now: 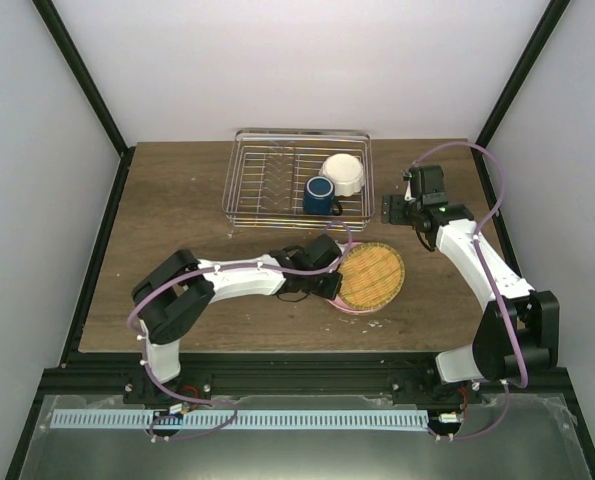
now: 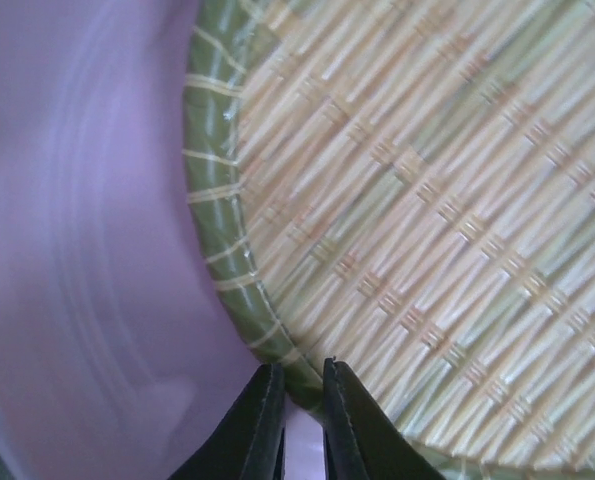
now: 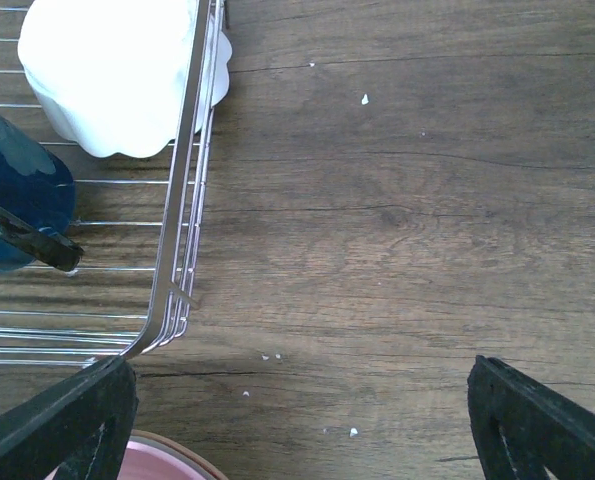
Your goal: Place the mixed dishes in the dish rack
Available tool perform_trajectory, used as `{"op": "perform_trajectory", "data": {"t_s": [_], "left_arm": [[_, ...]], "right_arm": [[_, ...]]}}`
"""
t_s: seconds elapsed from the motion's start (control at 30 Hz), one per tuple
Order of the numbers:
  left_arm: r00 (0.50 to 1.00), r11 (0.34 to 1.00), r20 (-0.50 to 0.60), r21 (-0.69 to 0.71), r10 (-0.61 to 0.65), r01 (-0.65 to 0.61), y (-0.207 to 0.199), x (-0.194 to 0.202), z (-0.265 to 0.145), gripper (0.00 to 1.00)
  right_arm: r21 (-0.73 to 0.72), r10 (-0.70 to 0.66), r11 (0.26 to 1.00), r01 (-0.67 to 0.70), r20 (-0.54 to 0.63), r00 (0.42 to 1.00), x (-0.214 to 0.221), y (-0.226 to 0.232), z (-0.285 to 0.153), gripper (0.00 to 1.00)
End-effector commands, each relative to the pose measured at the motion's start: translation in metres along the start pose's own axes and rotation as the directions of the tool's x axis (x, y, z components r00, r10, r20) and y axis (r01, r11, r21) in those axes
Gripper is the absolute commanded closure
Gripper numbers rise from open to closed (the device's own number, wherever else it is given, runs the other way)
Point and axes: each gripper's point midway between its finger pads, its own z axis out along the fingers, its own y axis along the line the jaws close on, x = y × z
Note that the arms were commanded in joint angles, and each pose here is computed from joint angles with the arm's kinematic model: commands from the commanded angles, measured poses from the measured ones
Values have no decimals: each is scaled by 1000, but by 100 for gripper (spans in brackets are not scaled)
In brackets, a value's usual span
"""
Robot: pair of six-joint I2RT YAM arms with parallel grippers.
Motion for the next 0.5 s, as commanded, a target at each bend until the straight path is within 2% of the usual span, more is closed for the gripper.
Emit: {"op": "perform_trajectory", "data": {"t_s": [0.0,0.23,0.47], "left_arm": [[997,999,-72,27,-28,30,3,24,-5,87],[998,999,-46,32,-37,39,7,20,-11,90],[998,998,-48,44,-40,42,8,21,-2,90]], "right_arm": [[-21,1,1000,0,37,999,-8,0,-9,8],[-70,3,998,-1,35,999,-8,8,-14,8],[-87,5,996,-10,-63,998,17,10,-15,12]]}}
